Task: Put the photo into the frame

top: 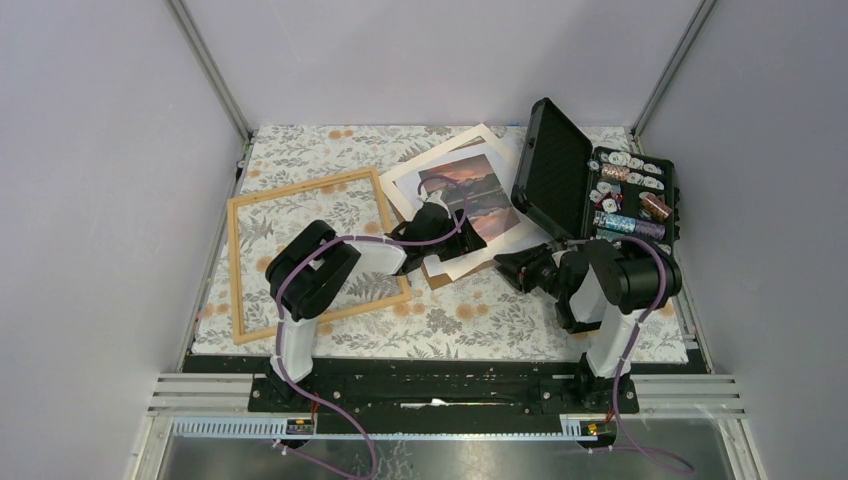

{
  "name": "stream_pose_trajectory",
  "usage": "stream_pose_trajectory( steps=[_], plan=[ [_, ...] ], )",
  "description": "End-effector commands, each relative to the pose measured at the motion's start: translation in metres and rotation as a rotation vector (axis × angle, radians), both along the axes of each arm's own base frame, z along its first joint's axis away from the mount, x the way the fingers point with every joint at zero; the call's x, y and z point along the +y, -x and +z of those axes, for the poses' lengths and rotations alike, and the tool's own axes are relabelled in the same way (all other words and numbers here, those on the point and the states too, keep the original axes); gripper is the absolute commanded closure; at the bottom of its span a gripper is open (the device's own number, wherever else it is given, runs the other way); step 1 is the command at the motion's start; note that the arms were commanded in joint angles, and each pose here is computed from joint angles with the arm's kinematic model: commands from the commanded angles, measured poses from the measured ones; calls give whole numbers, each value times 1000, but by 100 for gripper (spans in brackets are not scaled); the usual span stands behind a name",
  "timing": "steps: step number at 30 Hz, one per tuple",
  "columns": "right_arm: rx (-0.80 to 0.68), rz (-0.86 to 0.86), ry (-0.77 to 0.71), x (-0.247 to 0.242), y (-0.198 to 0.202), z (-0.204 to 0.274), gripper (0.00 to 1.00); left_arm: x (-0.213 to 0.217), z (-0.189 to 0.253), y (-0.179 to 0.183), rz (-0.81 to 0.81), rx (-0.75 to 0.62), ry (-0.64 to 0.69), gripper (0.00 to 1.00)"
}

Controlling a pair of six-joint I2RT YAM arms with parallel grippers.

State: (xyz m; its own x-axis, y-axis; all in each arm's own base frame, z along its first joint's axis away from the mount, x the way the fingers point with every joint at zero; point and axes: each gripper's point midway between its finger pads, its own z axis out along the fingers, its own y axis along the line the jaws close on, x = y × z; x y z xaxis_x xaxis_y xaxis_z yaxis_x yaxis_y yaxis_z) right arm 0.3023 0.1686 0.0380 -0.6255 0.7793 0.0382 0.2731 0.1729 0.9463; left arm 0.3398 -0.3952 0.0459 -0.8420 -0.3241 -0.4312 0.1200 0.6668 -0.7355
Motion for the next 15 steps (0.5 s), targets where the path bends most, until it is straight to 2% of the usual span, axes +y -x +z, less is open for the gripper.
stream_pose_trajectory(
  steps=[1, 4, 11, 13, 15],
  plan=[
    [-82, -71, -82, -2, -14, 21, 60, 8, -12, 13, -15, 47, -30, 33],
    [-62, -86, -73, -3, -14, 14, 67, 8, -9, 13, -18, 39, -27, 34],
    [-7, -119, -94, -3, -22, 0, 93, 6, 16, 10, -34, -19, -12, 30],
    [6, -129, -123, -2, -24, 0, 100, 7, 38, 8, -44, -63, -9, 23],
    [13, -134, -152, -1, -25, 3, 100, 16, 66, 4, -43, -103, -33, 12]
  ],
)
